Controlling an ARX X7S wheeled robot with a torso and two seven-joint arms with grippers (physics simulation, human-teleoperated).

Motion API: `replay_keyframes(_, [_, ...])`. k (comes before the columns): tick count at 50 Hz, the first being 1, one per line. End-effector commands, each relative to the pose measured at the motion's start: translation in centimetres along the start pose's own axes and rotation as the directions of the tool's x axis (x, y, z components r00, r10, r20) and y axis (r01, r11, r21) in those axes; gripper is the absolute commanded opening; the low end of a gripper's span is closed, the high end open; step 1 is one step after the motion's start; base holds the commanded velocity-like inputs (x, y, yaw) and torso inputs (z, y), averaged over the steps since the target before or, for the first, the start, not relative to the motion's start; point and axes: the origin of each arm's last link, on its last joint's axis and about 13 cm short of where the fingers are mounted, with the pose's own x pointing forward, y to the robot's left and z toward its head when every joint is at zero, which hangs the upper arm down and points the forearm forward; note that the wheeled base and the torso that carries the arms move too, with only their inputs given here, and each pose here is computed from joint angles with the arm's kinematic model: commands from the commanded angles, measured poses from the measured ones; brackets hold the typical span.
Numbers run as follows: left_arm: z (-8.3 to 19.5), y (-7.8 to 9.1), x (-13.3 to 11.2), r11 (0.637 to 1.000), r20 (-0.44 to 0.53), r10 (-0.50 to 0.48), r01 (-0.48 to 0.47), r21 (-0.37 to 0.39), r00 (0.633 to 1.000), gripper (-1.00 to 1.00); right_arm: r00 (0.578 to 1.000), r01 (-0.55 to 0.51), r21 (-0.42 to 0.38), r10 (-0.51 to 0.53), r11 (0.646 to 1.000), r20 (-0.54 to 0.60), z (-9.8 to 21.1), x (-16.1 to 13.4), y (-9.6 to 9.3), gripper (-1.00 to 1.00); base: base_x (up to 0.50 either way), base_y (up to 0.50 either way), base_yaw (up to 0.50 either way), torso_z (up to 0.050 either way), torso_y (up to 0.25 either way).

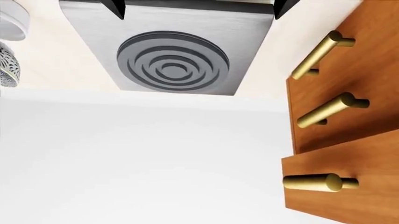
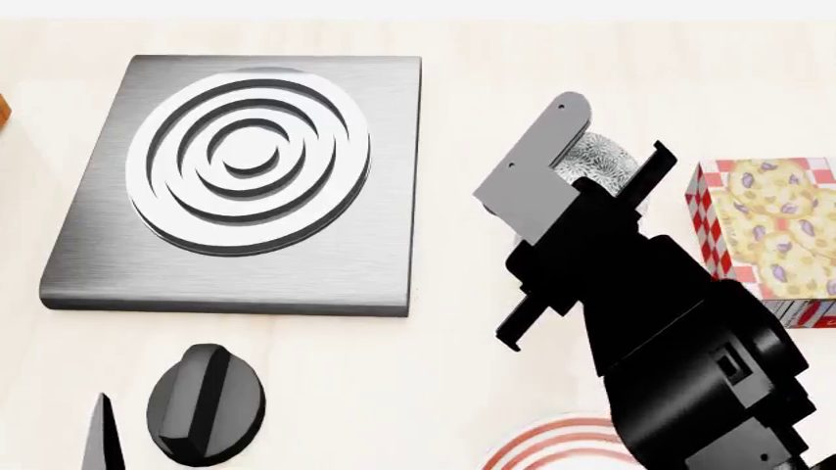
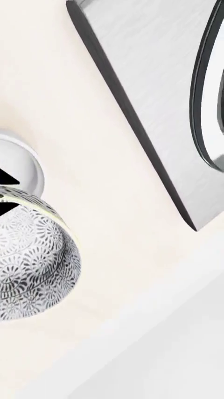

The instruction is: Pick the akita bowl on the ramekin and place it on the plate.

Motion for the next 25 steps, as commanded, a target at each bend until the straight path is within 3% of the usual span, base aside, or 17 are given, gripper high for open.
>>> replay_keyframes(1, [-0.1, -0.1, 0.0, 1.0, -0.002, -0.003, 0.003, -0.005, 1.0, 1.0, 0.999, 0.032, -0.041, -0.032, 0.999, 0.017, 1.0, -0.8, -1.2, -1.0, 0.0, 0.0, 0.0, 0.0, 0.0])
replay_keyframes(12, [0.0, -0.1, -0.1, 1.0, -0.001, -0.005, 0.005, -0.01, 1.0, 1.0, 0.999, -0.032, -0.115, 0.031, 0.993, -0.008, 1.8, -2.8, -1.4, -1.0, 0.0, 0.0, 0.0, 0.0, 0.0])
replay_keyframes(25, [-0.1, -0.2, -0.1, 1.0, -0.003, -0.009, 0.009, -0.01, 1.0, 1.0, 0.984, -0.179, -0.27, 0.175, 0.946, -0.038, 3.4, -6.6, -0.8, -1.0, 0.0, 0.0, 0.0, 0.0, 0.0])
